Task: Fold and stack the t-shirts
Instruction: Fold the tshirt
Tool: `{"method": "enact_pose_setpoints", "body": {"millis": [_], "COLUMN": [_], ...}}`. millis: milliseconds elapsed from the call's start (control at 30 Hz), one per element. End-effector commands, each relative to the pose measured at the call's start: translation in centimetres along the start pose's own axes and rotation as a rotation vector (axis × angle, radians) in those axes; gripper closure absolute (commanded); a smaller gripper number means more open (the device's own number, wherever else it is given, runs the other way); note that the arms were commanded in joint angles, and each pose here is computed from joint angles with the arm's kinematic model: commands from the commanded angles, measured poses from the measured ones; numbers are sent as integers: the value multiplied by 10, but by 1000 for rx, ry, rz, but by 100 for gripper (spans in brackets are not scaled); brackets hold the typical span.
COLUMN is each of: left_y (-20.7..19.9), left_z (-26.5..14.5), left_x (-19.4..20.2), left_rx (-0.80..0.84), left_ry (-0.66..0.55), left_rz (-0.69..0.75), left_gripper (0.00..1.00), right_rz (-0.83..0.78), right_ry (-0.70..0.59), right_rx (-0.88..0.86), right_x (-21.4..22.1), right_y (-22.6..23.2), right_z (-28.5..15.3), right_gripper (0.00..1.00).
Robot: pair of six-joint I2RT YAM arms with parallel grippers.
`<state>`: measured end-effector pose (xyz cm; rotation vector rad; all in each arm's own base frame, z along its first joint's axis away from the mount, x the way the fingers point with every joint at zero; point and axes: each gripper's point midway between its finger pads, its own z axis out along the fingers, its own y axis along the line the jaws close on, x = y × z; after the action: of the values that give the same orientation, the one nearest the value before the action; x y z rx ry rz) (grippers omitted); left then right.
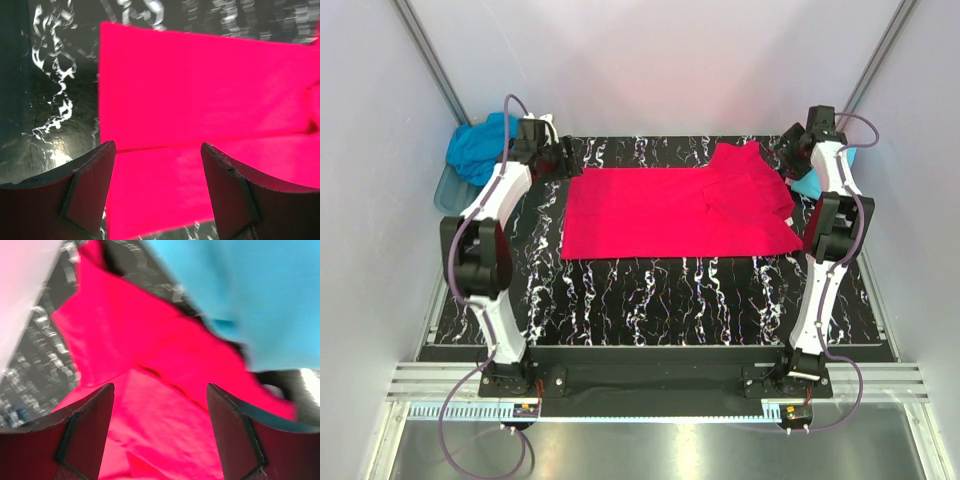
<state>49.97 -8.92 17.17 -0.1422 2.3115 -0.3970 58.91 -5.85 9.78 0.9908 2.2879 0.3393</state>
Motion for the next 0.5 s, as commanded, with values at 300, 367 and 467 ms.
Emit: {"method": "enact_pose_setpoints", "body": {"millis": [300, 367, 467], "left_y": [73, 71, 69], "left_z": [69, 76, 91], "left_x": [-41, -48, -50], "left_rx": [-7, 20, 62], "left_ry": [-64, -72, -74], "left_rz": [-70, -60, -62], "left_gripper": [26, 26, 26], "right_rz": [-59, -51, -43], "right_ry": [14, 19, 4], "right_rx": [-447, -493, -549], "right_x": [-5, -5, -8], "right_y": [95, 100, 102], "right_z": [10, 20, 37], "right_gripper": [20, 20, 20]}}
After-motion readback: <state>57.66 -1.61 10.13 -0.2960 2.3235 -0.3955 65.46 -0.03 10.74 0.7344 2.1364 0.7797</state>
